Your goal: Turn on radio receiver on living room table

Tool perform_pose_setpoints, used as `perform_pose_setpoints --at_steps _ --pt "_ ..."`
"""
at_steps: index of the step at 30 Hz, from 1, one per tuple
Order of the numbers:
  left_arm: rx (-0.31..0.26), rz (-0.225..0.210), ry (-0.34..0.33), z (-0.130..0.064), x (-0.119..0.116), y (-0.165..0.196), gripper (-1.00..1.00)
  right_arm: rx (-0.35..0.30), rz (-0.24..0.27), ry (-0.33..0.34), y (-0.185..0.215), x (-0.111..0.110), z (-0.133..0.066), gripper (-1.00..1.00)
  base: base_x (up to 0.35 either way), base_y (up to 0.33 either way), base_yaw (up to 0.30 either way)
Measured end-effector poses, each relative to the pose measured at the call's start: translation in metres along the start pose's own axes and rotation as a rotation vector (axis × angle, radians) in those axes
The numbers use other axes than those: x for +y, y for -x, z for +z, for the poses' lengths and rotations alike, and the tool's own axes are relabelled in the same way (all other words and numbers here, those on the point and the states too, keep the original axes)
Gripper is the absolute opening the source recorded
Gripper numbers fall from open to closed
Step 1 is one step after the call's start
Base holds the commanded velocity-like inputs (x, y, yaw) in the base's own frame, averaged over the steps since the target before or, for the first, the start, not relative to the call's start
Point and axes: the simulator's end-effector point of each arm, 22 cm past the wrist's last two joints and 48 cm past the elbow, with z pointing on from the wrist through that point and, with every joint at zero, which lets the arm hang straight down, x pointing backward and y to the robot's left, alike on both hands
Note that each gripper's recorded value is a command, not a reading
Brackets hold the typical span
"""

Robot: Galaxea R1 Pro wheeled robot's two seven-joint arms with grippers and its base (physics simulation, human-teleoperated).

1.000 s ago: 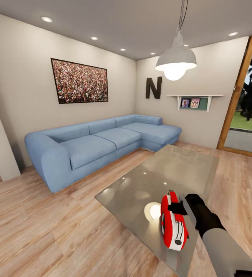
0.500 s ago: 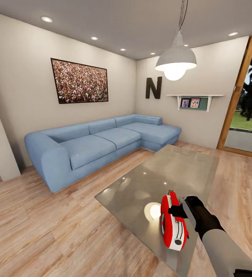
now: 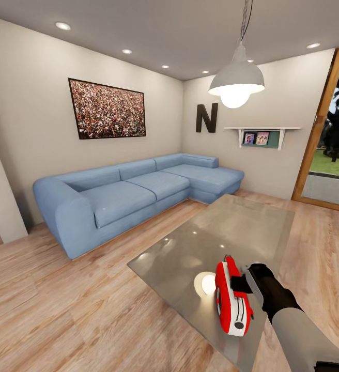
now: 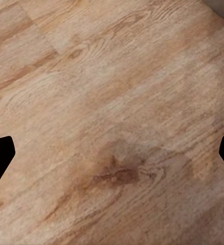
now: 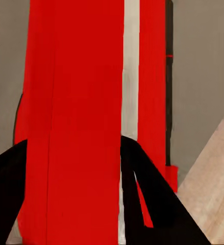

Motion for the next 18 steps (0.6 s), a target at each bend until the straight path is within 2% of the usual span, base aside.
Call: perform_pose_setpoints --at_steps 18 --pt "-0.002 0.018 0.007 0.0016 0.0085 0.0007 1.00 0.001 0.009 0.008 -0.0004 0.0018 0.0002 -1.00 0.000 0.000 0.000"
